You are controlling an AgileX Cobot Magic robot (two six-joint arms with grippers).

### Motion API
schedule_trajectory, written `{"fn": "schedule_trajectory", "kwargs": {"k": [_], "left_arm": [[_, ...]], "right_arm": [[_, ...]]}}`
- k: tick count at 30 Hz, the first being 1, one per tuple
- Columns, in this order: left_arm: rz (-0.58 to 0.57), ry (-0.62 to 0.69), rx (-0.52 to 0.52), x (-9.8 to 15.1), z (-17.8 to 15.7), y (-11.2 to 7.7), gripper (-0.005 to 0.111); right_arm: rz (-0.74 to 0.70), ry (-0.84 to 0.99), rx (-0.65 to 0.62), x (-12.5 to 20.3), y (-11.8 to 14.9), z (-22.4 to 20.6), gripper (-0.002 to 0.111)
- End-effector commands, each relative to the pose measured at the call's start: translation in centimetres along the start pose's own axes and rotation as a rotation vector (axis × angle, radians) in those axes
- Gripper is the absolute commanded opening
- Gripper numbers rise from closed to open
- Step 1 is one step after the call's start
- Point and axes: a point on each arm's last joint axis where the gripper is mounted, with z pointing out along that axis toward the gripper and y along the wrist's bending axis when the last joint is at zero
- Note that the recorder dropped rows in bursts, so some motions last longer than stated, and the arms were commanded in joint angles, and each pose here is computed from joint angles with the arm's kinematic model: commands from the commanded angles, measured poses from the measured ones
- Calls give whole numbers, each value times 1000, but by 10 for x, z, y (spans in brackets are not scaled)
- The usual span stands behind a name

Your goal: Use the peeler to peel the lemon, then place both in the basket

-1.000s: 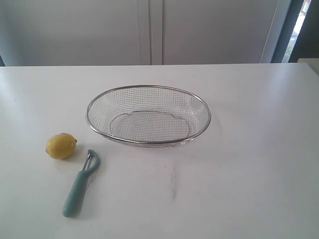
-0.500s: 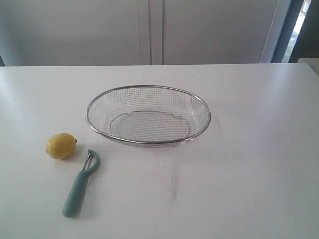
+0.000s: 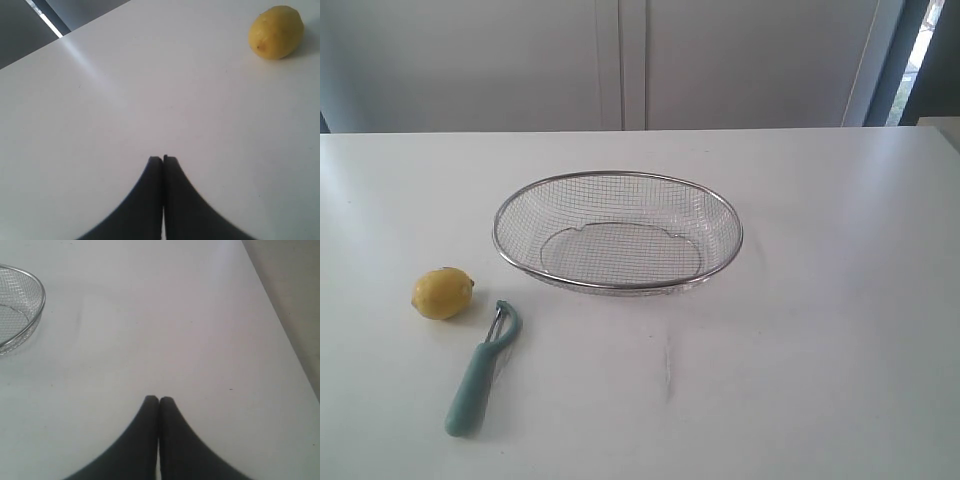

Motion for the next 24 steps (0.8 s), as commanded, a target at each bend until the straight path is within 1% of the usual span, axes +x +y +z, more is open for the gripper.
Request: {"fn": "schedule_trajectory", "kwargs": {"k": [1,7,24], "left_arm": [[-2,3,-4,2,1,0,0],[-2,3,-4,2,1,0,0],[-2,3,-4,2,1,0,0]], "right_arm": [[10,25,4,-2,-1,5,0],[13,54,3,-3,-1,11,0],[40,52,-21,-3,2,11,0]]}}
